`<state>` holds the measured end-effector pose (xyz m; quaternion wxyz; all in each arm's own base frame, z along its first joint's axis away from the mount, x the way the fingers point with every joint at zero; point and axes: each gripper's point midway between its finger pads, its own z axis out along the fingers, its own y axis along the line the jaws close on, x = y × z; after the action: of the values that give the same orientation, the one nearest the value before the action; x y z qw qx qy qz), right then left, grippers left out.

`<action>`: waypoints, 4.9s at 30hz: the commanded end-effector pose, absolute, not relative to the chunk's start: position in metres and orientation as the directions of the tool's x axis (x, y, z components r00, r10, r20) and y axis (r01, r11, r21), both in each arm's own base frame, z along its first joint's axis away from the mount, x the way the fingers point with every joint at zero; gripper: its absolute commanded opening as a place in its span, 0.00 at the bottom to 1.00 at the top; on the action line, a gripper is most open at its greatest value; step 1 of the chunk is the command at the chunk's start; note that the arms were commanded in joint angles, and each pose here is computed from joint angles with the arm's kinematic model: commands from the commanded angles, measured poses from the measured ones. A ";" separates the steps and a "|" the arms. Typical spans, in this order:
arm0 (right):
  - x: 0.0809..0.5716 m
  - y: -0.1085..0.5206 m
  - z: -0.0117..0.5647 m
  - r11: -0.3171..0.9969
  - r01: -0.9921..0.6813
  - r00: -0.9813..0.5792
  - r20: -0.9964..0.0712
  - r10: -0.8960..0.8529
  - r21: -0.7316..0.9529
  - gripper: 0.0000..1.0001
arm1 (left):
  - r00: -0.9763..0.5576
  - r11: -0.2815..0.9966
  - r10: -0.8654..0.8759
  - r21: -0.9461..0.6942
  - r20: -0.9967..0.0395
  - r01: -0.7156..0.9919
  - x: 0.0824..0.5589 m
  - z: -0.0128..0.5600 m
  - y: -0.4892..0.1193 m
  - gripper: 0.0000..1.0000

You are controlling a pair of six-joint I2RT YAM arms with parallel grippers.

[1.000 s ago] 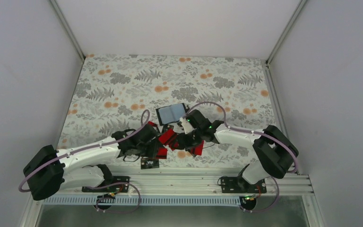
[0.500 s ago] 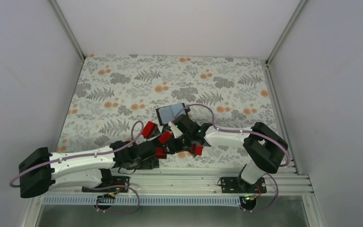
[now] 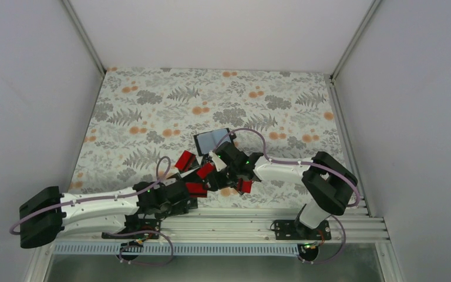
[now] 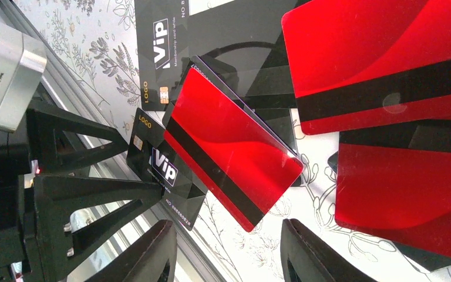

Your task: Put the credit cards into the card holder

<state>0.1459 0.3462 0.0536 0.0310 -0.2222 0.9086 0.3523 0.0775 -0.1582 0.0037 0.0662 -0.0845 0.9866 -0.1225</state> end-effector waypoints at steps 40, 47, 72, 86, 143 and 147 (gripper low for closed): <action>0.142 0.336 0.051 0.673 -0.455 -0.886 -0.225 -0.405 0.582 0.44 | -0.950 0.893 -0.267 -0.413 -0.163 -0.180 0.097 0.005 -0.173 0.21; 0.145 0.334 0.049 0.688 -0.457 -0.887 -0.229 -0.401 0.564 0.44 | -0.949 0.905 -0.250 -0.395 -0.194 -0.157 0.102 0.019 -0.177 0.13; 0.206 0.318 0.091 0.763 -0.458 -0.872 -0.396 -0.287 0.456 0.46 | -0.897 0.975 -0.200 -0.167 -0.395 -0.143 0.136 0.091 -0.154 0.03; 0.276 0.286 0.156 0.707 -0.530 -0.781 -0.594 -0.193 0.468 0.47 | -0.797 0.957 0.050 -0.200 -0.602 0.211 0.217 0.174 -0.199 0.02; 0.162 0.269 0.290 0.150 -0.872 -0.489 -0.825 -0.283 0.465 0.16 | -0.417 0.331 0.581 -0.265 -0.699 0.906 0.177 0.277 -0.298 0.02; 0.163 0.266 0.289 0.176 -0.870 -0.492 -0.825 -0.278 0.460 0.15 | -0.415 0.337 0.584 -0.256 -0.698 0.906 0.180 0.275 -0.298 0.03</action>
<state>0.1673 0.2713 0.2716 0.2751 -0.3998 0.7154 0.5026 0.1709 -0.3001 0.2706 0.2341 0.4758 0.7778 -0.3373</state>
